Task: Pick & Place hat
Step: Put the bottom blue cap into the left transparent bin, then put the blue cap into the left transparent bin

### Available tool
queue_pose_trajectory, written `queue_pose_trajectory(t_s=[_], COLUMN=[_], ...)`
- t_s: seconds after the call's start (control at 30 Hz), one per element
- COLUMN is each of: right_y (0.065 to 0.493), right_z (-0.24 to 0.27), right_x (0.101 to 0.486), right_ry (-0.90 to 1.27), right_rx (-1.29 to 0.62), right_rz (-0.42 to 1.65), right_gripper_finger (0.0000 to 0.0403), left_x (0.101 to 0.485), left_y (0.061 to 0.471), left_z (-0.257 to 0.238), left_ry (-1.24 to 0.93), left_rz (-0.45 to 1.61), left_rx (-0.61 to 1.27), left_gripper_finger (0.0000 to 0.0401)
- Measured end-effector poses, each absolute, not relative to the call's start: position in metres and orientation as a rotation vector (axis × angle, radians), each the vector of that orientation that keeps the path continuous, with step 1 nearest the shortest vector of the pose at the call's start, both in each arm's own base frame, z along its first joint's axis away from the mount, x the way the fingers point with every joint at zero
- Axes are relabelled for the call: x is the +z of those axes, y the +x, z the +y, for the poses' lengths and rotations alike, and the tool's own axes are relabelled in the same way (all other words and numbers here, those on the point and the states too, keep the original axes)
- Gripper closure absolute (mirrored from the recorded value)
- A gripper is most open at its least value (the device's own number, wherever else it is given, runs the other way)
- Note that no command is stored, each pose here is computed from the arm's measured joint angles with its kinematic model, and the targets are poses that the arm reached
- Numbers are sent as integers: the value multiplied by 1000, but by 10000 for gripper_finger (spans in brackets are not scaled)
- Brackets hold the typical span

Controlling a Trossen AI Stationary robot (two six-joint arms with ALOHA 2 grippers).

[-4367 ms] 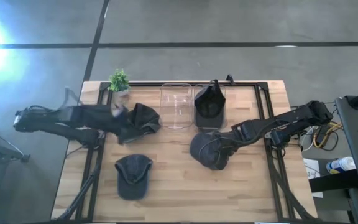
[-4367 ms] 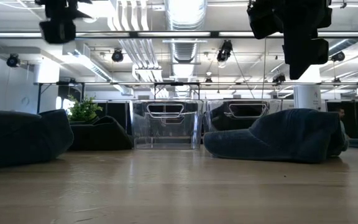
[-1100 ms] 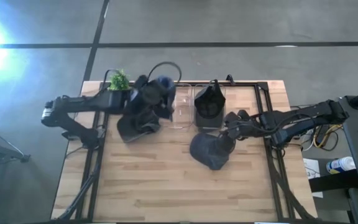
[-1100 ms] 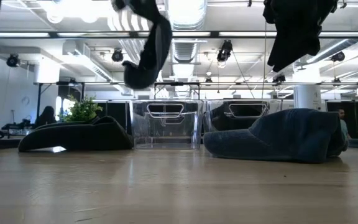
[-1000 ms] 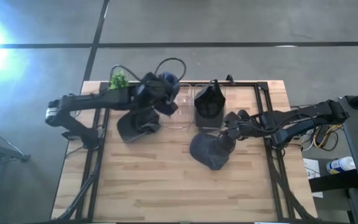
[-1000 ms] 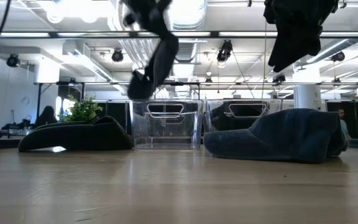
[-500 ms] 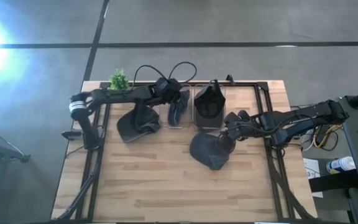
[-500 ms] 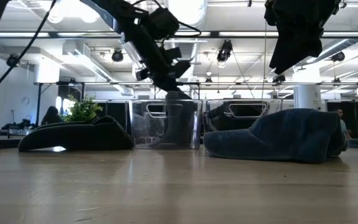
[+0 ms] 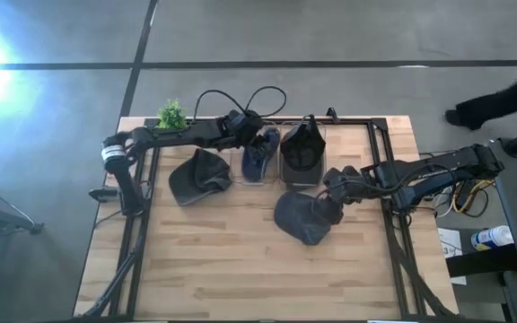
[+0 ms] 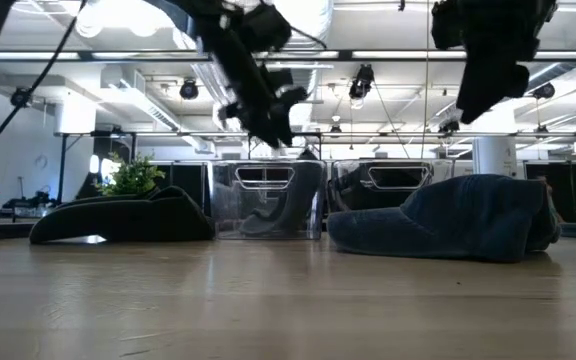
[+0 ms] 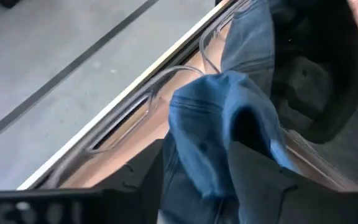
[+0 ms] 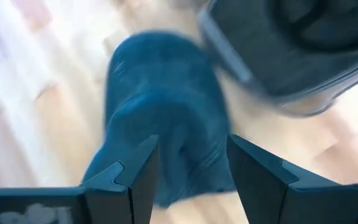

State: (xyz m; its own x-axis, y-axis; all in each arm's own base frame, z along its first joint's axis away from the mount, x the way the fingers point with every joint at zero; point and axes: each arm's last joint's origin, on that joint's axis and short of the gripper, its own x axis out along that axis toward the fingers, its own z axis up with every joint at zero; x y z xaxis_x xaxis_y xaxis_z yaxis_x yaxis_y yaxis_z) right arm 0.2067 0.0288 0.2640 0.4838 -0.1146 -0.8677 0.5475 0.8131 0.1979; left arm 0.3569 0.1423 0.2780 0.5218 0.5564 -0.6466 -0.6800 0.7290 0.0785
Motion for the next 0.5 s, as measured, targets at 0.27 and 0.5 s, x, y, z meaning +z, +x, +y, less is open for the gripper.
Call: queue_pose_trajectory(t_s=[0.27,0.5], right_y=[199,206], right_z=[33,42], right_x=[238,228], right_ry=[511,584], right_rx=[-244,-122], right_rz=[1155,1120], right_gripper_finger=[220,220], left_x=[354,352], left_y=[307,278], left_z=[97,36], left_ry=[-240,-312], left_rz=[686,676], left_rx=[597,396], left_gripper_finger=[205,205])
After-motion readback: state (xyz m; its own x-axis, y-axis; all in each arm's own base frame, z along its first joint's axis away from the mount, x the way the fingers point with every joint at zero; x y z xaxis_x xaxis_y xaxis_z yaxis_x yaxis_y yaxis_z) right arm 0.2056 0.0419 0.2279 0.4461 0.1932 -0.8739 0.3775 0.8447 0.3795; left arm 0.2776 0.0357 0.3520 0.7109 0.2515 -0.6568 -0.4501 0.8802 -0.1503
